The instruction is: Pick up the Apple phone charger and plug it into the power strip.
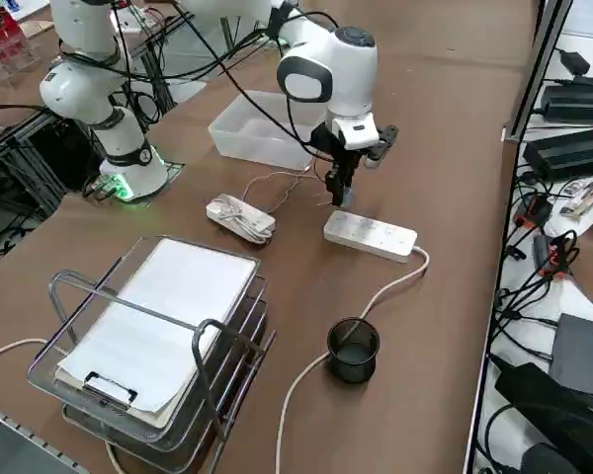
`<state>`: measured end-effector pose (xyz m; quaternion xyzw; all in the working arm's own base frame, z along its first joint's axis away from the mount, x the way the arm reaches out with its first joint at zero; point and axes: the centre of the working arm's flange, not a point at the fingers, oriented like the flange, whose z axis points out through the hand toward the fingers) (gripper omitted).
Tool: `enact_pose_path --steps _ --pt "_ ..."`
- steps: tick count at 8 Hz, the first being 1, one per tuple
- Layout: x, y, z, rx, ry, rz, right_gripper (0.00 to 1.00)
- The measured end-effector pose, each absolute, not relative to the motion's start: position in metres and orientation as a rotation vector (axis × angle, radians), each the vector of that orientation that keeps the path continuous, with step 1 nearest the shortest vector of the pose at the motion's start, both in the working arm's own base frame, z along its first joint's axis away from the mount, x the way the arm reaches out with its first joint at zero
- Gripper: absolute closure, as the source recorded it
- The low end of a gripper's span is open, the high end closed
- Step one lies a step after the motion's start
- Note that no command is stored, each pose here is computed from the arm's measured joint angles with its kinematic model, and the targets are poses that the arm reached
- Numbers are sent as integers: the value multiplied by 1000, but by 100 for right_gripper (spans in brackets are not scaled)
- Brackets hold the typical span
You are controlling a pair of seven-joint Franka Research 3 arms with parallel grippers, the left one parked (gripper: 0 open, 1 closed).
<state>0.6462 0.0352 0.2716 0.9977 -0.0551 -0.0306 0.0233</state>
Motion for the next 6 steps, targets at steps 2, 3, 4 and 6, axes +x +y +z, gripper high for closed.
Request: enact_pose_path --steps 2,3,4,6 --pt "646 34 266 3091 -141 -95 63" --pt "646 34 262 3091 -128 -99 63" --pt "646 33 260 3092 -117 -98 63" --pt "647 25 259 3092 -108 -95 63"
